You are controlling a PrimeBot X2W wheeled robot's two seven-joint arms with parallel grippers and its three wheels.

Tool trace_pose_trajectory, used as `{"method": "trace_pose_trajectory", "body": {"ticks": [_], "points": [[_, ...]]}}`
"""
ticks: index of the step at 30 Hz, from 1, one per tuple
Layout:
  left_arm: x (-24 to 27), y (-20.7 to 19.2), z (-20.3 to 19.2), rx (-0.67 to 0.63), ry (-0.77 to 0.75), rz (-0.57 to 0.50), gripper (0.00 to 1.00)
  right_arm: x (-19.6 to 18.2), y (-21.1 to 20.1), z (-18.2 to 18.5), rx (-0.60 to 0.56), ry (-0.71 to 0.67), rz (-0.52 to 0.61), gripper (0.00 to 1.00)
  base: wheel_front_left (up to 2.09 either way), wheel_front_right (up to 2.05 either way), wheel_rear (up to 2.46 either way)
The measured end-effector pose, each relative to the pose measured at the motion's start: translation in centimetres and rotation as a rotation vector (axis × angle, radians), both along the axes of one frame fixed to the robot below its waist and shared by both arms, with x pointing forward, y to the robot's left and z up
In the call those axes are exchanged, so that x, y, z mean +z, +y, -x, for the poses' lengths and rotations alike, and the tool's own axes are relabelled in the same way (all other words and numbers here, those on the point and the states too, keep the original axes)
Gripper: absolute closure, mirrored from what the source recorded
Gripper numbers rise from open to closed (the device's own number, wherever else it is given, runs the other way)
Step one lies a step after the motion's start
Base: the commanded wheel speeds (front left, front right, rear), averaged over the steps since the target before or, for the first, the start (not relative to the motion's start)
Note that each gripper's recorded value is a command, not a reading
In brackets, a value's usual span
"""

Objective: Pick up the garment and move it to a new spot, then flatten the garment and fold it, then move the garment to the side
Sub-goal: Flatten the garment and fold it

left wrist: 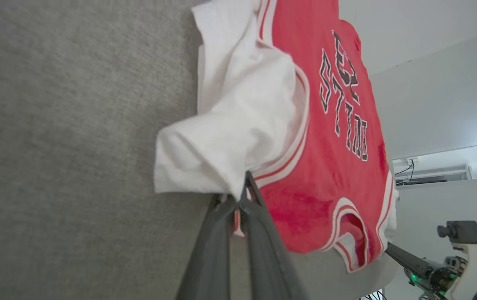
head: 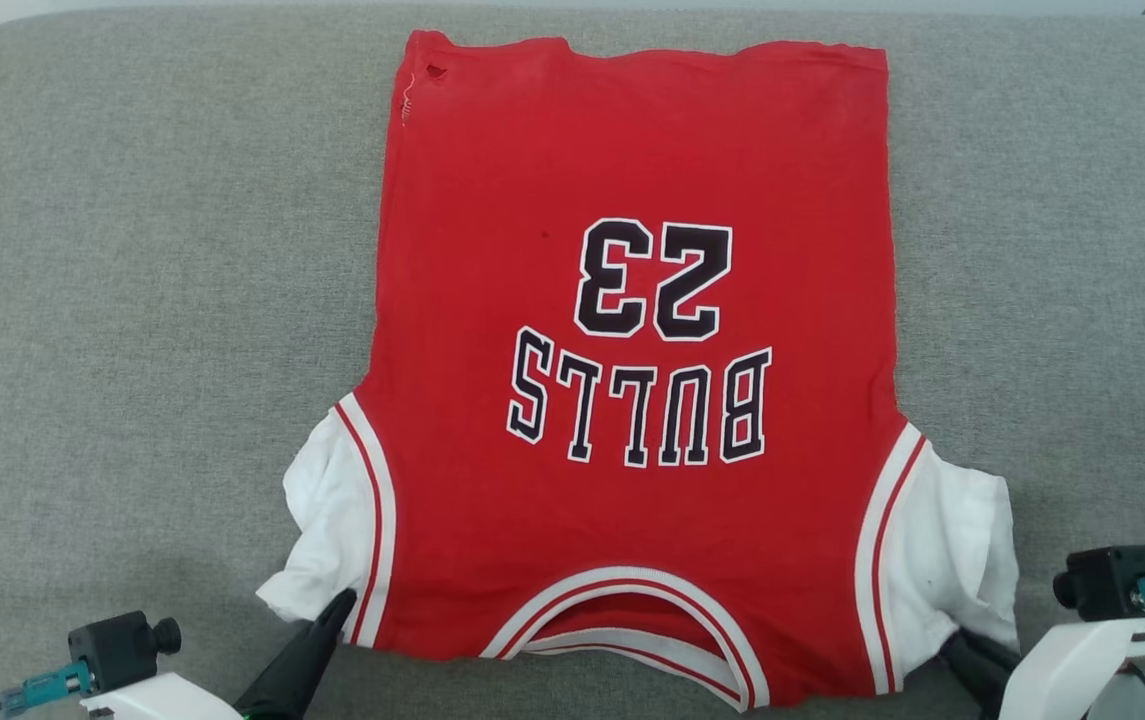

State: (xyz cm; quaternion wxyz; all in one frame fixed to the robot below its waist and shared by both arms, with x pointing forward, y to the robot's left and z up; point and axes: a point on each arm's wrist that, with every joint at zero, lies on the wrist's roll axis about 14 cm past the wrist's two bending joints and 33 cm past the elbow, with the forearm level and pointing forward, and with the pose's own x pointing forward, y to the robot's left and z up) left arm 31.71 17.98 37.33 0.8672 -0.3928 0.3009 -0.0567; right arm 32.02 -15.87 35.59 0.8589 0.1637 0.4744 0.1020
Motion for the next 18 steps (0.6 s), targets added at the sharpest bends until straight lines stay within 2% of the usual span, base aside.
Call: {"method": "trace_pose_trajectory", "body": {"ticks": [4, 8, 14, 18], "points": [[0.4, 0.0, -0.2, 0.005, -0.016, 0.005, 1.00, 1.9, -0.4, -2.1, -0.001, -0.094, 0.012, 0.00, 0.00, 0.00, 0.00], [1.0, 0.1, -0.3, 0.006, -0.038, 0.003, 1.00, 5.2, -2.3, -4.5, 0.022, -0.177, 0.073, 0.00, 0.00, 0.00, 0.00], [2.1, -0.4, -0.7, -0.008, -0.084, 0.002, 1.00, 11.3, -4.6, -11.5, 0.043, -0.336, 0.192, 0.00, 0.00, 0.00, 0.00], [2.7, -0.9, -1.3, -0.019, -0.108, 0.005, 1.00, 13.2, -3.8, -17.1, 0.088, -0.391, 0.265, 0.00, 0.00, 0.00, 0.00]]}}
